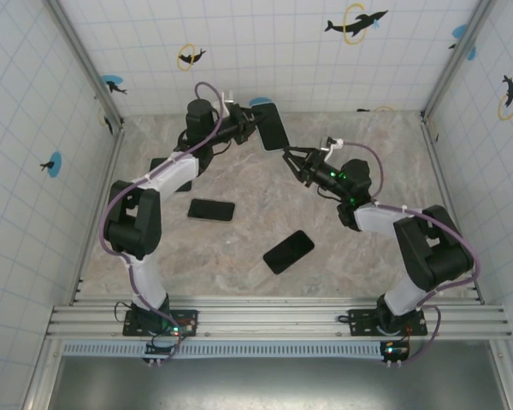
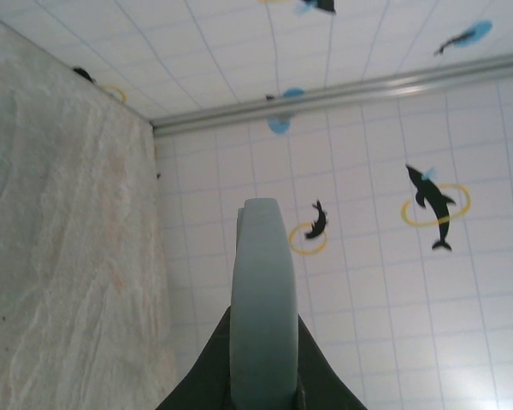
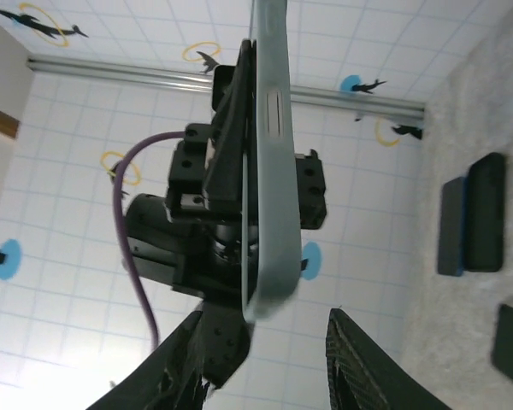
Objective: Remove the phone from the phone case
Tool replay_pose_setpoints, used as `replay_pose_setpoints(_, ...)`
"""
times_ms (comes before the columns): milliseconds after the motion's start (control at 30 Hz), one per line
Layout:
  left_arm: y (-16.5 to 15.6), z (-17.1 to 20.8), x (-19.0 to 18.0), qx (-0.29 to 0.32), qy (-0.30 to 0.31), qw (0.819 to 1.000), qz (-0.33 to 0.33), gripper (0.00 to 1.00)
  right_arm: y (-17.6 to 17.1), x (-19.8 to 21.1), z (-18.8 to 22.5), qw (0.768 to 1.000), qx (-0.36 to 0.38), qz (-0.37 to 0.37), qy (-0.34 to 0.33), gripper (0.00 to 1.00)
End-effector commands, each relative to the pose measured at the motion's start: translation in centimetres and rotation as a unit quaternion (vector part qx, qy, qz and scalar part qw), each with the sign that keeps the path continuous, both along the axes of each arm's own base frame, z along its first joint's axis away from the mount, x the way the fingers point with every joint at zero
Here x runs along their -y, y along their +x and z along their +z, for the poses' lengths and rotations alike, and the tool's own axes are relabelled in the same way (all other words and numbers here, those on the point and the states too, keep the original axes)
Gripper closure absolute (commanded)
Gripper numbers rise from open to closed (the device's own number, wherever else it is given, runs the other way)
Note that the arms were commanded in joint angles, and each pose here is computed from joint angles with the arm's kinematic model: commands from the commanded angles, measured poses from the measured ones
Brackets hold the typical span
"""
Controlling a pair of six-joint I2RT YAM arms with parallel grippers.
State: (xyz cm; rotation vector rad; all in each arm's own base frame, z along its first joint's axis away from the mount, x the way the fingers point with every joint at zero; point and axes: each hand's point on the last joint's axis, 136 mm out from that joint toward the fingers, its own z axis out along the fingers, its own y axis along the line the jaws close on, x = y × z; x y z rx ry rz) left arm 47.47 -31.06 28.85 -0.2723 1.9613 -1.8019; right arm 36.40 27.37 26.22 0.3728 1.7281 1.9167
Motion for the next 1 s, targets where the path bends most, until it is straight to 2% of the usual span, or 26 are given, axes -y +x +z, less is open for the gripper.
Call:
replay_pose_setpoints(0,-0.5,6.3,-0.4,0.077,-0.052,0.994,0.054,1.0,-0.5,0.4,1.3,0.997,0.057,-0.039,-0.029,0.59)
replay_pose_setpoints(100,-0.2,6.8,-1.1,0.082,-0.06,0.991,0.085,1.0,-0.7,0.3,2.3,0.996,0.08,-0.046,-0.012,0.6)
replay_pose_setpoints(133,-1.2,6.7,0.3,0.08,-0.062,0.992,0.076,1.0,-0.7,0.1,2.5,0.995,0.085,-0.042,-0.006,0.61)
replay_pose_setpoints(433,-2.0,7.3,1.1,0.08,-0.076,0.99,0.087,1.0,-0.4,-1.2,3.6,0.994,0.109,-0.026,0.003,0.66)
replay_pose_setpoints(967,-2.5,8.0,1.6,0.077,-0.092,0.99,0.071,1.0,0.4,-1.1,2.3,0.994,0.098,-0.032,-0.023,0.9)
